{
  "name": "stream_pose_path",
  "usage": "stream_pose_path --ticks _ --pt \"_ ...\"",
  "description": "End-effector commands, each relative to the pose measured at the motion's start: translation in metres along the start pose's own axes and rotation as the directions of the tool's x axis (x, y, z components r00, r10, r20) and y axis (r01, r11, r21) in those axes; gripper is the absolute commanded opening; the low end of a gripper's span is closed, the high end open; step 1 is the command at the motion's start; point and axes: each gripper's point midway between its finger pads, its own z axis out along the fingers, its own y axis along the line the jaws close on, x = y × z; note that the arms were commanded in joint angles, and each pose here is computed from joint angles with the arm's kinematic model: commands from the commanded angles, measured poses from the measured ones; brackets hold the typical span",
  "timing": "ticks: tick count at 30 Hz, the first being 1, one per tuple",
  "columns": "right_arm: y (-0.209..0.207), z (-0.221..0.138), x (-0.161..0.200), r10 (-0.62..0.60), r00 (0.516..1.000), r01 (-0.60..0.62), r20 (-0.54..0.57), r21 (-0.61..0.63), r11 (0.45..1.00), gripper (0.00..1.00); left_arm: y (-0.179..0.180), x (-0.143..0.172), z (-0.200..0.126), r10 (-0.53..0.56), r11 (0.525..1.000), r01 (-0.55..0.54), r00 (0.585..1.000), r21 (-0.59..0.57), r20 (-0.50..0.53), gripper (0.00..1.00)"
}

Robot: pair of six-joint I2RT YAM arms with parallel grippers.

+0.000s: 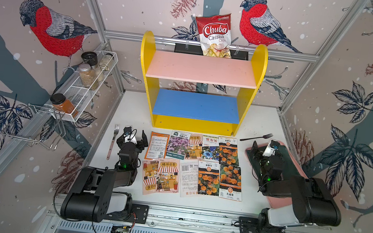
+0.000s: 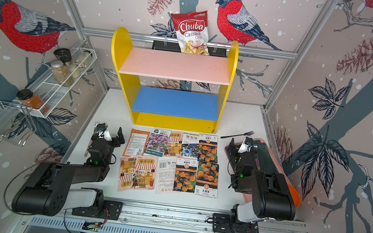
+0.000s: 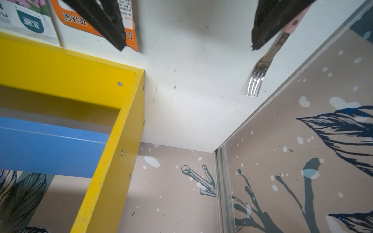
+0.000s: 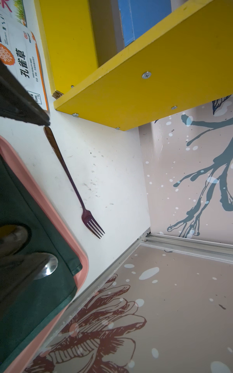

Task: Take the seed bag off the shelf
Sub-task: Reset both arms

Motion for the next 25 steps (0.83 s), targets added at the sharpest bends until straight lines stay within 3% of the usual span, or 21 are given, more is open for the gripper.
stream_pose_path --ticks 1,5,9,25 --pt "-0.002 0.003 -0.010 0.009 1.000 -0.009 0.030 0.006 1.000 1.00 -0.015 -0.022 0.010 0.012 0.997 -0.018 0.996 0.076 0.085 0.96" --pt "-0.002 0.004 -0.010 0.013 0.999 -0.013 0.030 0.004 1.000 1.00 -0.026 -0.009 0.016 0.041 0.991 -0.050 0.996 0.127 0.075 0.98" --pt "-0.004 0.005 -0.009 0.023 0.999 -0.023 0.023 -0.001 1.000 1.00 -0.033 -0.002 0.030 0.073 0.986 -0.072 0.997 0.150 -0.001 0.99" --pt "-0.006 0.007 -0.010 0.045 0.999 -0.044 0.021 -0.015 0.999 1.00 -0.034 -0.004 0.031 0.072 0.986 -0.072 0.997 0.153 0.006 0.99"
